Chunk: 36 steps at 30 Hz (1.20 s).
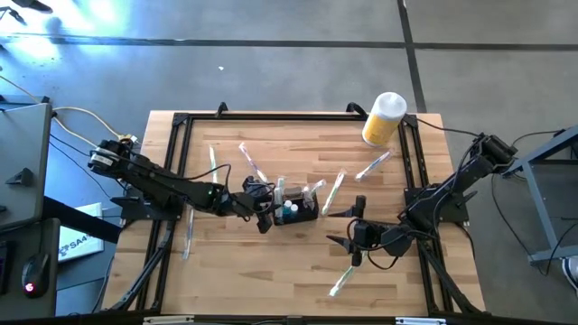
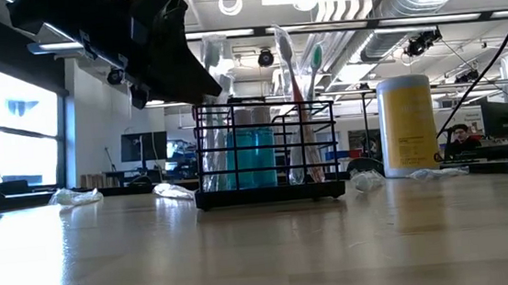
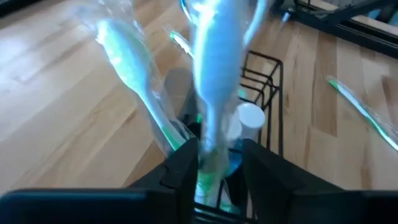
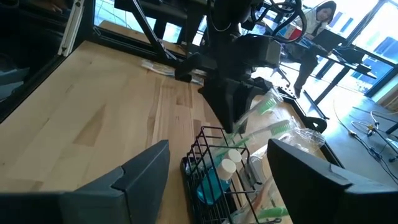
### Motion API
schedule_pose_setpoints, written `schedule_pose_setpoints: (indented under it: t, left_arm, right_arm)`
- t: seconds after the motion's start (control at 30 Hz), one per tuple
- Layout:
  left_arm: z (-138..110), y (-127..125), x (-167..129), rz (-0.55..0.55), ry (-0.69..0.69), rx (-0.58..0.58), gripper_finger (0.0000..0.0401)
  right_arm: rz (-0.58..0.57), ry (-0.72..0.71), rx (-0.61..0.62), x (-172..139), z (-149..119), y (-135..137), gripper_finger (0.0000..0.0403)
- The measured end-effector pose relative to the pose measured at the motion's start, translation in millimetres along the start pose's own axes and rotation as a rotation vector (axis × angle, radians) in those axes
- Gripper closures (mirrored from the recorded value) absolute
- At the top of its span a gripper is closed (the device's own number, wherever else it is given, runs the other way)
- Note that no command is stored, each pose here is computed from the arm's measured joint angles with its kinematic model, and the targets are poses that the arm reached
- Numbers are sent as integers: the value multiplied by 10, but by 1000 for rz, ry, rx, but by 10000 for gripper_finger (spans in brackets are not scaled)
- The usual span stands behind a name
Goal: Pick & Place toothbrushing station
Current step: Put the green toothbrush into the black mesh organizer
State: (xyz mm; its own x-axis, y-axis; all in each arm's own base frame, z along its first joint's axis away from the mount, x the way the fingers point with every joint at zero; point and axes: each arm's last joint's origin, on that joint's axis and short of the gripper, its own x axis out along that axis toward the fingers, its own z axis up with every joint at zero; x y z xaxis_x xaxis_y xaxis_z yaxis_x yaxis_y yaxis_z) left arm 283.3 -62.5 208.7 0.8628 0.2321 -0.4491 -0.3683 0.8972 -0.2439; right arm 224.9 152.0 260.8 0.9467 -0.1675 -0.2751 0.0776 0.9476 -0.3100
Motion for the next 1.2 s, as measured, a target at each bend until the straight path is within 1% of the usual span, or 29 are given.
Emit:
schedule_pose_setpoints:
  t: [0.13, 0.23, 0.37, 0.5, 0.67, 0.77, 0.87, 1.07, 1.2]
  left_arm:
    - [-8, 0, -5, -12, 18, 5, 239]
    - [48, -3, -58, -3, 37, 18, 222]
    - [143, -18, -128, -2, 39, 27, 217]
    - [254, -60, -170, -19, 10, 37, 217]
    - [404, -108, -240, -2, 55, 97, 217]
    - [503, -97, -339, 102, 95, 121, 217]
    - [630, -115, -428, 187, 102, 127, 217]
    - [814, -153, -587, 272, 114, 97, 217]
    - [859, -84, -701, 393, 152, 76, 217]
  right_arm:
    - [0, 1, -1, 0, -2, 0, 140]
    - [0, 2, -3, 0, -2, 0, 140]
    - [0, 3, -5, 0, -4, 0, 140]
    - [0, 7, -6, 0, -8, 0, 140]
    - [4, 10, -6, 0, -12, 1, 140]
    - [28, 9, -6, 0, -12, 8, 140]
    - [53, 11, -8, 0, -15, 16, 140]
    - [56, 15, -15, -1, -20, 16, 140]
    - [56, 15, -17, -1, -20, 16, 140]
